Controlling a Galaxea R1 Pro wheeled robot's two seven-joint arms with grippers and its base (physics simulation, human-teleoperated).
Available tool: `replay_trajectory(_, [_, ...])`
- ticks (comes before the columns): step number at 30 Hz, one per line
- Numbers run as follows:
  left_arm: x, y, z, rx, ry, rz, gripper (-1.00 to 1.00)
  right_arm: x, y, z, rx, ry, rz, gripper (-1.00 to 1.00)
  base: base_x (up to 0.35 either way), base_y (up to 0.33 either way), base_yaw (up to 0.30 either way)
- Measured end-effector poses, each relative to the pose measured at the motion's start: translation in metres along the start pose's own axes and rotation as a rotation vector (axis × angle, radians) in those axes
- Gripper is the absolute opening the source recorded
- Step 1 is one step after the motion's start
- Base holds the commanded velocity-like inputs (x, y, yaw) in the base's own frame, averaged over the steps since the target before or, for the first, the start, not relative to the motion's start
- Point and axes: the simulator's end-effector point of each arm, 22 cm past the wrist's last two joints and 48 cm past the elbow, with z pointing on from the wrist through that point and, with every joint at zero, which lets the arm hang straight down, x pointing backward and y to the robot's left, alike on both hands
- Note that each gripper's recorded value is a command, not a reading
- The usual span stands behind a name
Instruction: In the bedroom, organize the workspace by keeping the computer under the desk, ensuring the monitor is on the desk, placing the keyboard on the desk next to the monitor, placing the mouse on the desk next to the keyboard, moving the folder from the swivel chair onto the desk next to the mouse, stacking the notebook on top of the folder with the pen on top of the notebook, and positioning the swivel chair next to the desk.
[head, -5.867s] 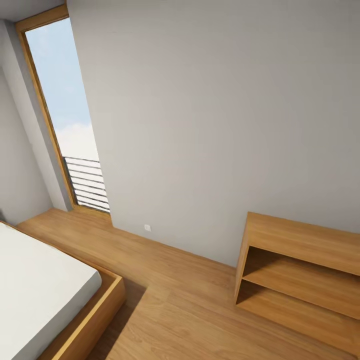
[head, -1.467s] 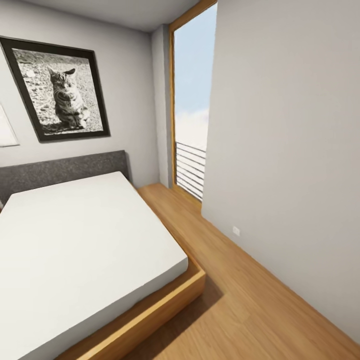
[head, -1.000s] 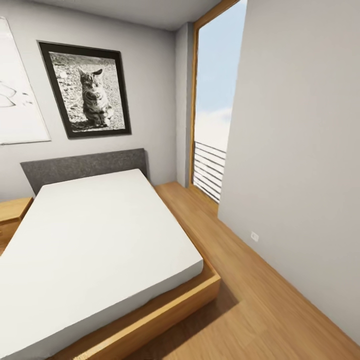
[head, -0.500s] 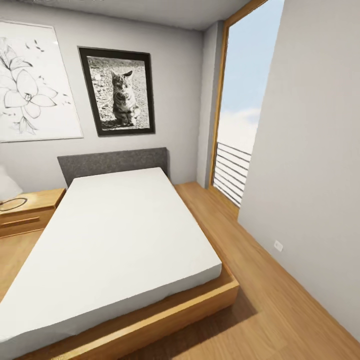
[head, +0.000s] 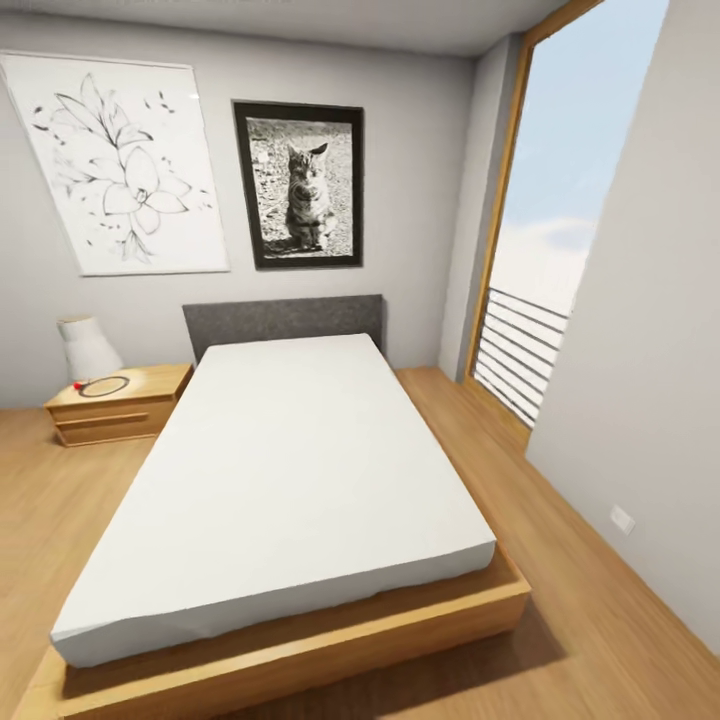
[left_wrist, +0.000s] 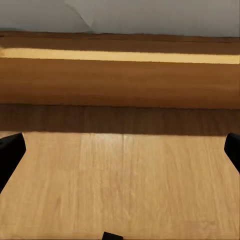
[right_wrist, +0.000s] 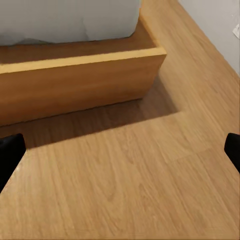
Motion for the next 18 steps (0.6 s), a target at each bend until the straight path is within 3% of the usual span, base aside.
replay_trajectory(5, [0.0, 0.0, 0.0, 0.0, 0.0, 0.0, 1.0, -0.0002, 0.0016, -0.0002, -0.009, -0.003, -0.011, 1.0, 0.0, 0.215, 0.291])
replay_trajectory(18, [0.0001, -0.0001, 0.0, 0.0, 0.0, 0.0, 1.0, -0.0003, 0.0004, 0.0001, -0.01, -0.004, -0.015, 1.0, 0.0, 0.018, 0.291])
